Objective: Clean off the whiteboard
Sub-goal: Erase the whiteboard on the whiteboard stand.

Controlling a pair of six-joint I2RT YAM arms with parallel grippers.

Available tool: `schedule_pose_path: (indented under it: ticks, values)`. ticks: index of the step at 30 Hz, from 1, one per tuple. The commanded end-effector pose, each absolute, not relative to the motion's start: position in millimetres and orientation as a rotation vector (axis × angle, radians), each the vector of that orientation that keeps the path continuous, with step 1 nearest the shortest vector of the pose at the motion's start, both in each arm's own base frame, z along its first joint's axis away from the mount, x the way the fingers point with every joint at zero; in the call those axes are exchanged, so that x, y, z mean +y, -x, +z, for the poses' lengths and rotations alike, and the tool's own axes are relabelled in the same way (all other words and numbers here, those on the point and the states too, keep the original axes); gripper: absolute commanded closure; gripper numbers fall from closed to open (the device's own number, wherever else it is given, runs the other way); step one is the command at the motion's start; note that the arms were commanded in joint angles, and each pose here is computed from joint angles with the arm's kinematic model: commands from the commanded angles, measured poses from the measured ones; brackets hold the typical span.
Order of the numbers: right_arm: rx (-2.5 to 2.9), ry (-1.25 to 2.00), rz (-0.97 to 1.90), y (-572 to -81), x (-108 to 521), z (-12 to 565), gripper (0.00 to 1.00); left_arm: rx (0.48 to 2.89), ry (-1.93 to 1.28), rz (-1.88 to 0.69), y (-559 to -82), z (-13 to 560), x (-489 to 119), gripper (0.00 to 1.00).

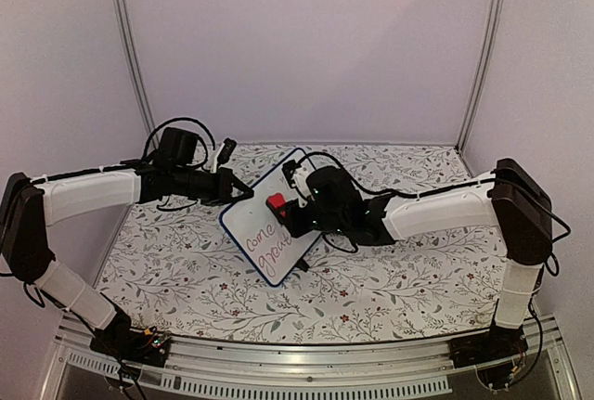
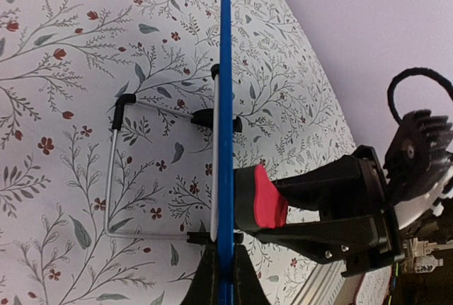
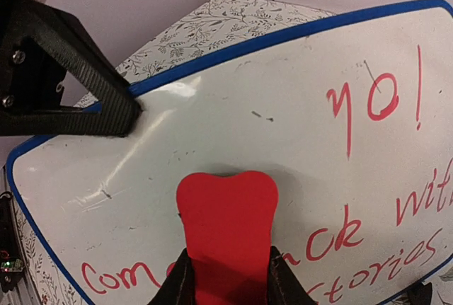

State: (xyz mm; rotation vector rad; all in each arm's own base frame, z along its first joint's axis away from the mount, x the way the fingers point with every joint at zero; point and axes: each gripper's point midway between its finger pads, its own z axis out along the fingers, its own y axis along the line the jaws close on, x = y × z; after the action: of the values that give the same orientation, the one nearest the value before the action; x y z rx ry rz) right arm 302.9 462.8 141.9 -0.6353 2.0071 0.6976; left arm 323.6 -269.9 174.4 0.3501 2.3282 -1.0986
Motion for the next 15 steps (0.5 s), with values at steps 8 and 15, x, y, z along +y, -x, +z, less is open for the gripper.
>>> schedule_pose_path:
  ticks: [8, 15]
  values:
    - [2.069, 0.447, 0.616, -368, 441, 153, 0.77, 2.235, -0.437, -1.168, -317, 199, -282, 1.00]
    - [2.096, 0.468, 0.617, -369, 443, 143, 0.77, 2.237, -0.438, -1.166, -317, 198, -282, 1.00]
